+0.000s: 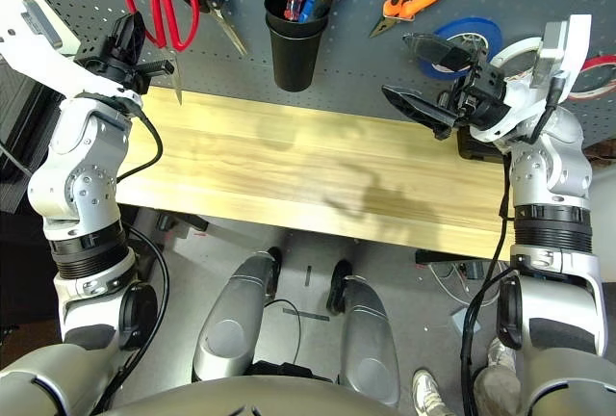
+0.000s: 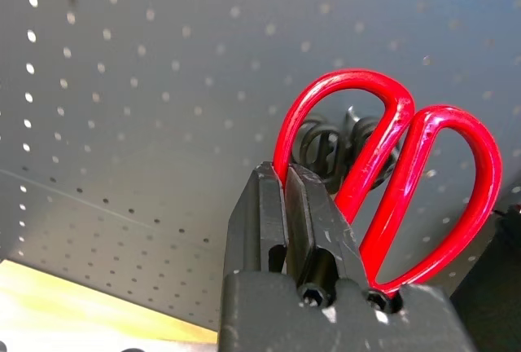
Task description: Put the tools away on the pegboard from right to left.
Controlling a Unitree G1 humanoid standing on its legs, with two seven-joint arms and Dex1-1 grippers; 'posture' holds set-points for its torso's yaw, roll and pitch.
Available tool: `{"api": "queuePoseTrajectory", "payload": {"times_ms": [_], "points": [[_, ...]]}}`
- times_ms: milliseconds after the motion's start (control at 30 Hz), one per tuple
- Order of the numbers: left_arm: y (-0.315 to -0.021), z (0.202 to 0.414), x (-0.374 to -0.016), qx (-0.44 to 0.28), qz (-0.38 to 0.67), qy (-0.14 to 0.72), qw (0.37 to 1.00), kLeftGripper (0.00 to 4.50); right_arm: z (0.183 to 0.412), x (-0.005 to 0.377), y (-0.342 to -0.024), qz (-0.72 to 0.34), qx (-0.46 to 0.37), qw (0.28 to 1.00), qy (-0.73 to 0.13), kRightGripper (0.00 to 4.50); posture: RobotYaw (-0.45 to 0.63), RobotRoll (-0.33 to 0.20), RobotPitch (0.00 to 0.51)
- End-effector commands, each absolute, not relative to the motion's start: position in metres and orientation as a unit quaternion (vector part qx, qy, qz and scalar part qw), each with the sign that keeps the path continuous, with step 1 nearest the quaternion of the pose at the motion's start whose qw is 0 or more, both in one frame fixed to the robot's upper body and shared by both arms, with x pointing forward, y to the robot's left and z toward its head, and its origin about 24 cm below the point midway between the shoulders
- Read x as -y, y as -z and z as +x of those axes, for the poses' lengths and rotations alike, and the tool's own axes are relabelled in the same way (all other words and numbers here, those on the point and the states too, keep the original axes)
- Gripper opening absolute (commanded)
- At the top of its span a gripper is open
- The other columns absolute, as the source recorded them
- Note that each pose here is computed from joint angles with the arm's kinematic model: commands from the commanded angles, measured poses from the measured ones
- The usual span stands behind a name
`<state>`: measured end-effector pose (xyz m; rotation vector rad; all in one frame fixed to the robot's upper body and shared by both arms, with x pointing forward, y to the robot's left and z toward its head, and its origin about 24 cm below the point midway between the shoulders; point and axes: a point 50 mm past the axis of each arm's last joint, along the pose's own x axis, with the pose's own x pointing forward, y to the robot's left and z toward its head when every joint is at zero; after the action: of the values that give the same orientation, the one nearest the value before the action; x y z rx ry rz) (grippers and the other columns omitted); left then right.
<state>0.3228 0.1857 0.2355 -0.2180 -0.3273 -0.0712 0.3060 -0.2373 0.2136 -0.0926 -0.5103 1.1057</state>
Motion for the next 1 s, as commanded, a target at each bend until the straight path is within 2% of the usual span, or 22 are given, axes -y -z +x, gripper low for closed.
{"api": "queuePoseTrajectory", "payload": {"times_ms": [33, 267, 400, 433, 467, 767, 867, 1000], "points": [[-0.234, 0.332, -0.183, 0.161, -0.096, 0.04, 0.981, 0.02, 0.305, 0.236, -0.215, -0.049, 0.248, 0.818, -0.516, 4.5, 0.3, 0.0, 0.254], [-0.226, 0.359, -0.176, 0.142, -0.084, 0.055, 0.985, 0.02, 0.304, 0.229, -0.212, -0.044, 0.253, 0.816, -0.518, 4.5, 0.3, 0.0, 0.254], [-0.218, 0.367, -0.169, 0.129, -0.055, 0.071, 0.988, 0.02, 0.304, 0.225, -0.209, -0.04, 0.255, 0.816, -0.518, 4.5, 0.28, 0.0, 0.246], [-0.214, 0.368, -0.166, 0.123, -0.047, 0.077, 0.988, 0.67, 0.304, 0.223, -0.208, -0.039, 0.255, 0.816, -0.517, 4.5, 0.28, 0.0, 0.246], [-0.21, 0.368, -0.165, 0.118, -0.037, 0.08, 0.989, 0.95, 0.303, 0.222, -0.207, -0.038, 0.256, 0.816, -0.516, 4.5, 0.28, 0.0, 0.241], [-0.165, 0.356, -0.171, 0.077, 0.017, 0.09, 0.993, 4.48, 0.304, 0.214, -0.184, -0.034, 0.254, 0.842, -0.474, 4.5, 0.29, 0.0, 0.241], [-0.15, 0.349, -0.178, 0.064, 0.033, 0.085, 0.994, 4.48, 0.307, 0.214, -0.172, -0.036, 0.24, 0.866, -0.437, 4.5, 0.29, 0.0, 0.24], [-0.125, 0.337, -0.192, 0.052, 0.057, 0.067, 0.995, 4.48, 0.311, 0.225, -0.146, -0.016, 0.197, 0.932, -0.303, 4.5, 0.29, 0.0, 0.238]]}}
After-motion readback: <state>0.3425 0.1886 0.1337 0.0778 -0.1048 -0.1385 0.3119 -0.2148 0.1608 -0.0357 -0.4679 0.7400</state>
